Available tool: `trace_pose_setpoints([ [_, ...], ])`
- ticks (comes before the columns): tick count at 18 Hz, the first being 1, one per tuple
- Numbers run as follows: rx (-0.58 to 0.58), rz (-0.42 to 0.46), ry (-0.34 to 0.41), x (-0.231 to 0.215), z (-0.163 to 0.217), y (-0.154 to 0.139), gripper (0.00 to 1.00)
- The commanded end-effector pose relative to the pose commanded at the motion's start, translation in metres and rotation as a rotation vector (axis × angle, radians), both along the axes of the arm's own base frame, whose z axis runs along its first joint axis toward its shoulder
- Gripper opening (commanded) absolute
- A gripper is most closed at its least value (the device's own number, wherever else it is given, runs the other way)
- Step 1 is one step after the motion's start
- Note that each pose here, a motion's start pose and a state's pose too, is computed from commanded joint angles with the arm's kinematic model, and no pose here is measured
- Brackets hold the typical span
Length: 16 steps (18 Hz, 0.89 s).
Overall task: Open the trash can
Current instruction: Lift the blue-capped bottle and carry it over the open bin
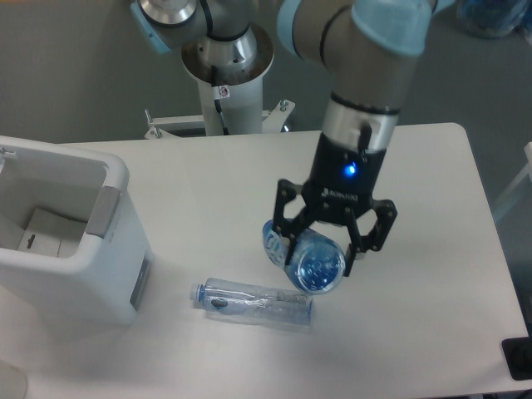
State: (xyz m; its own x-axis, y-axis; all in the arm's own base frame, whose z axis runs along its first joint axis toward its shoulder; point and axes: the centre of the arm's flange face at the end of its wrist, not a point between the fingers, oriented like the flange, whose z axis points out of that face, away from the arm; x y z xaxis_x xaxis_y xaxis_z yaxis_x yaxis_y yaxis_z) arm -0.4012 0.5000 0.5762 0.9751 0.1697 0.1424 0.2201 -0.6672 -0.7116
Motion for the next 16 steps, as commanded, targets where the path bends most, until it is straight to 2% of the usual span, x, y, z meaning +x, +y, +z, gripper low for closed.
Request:
trace_pose_setpoints([
  [7, 0.143, -0.134, 0.0, 0.066, 0.053, 0.007, 0.76],
  [16, 0.288, -0.311, -0.017, 0.126, 0.08, 0.028, 0.76],
])
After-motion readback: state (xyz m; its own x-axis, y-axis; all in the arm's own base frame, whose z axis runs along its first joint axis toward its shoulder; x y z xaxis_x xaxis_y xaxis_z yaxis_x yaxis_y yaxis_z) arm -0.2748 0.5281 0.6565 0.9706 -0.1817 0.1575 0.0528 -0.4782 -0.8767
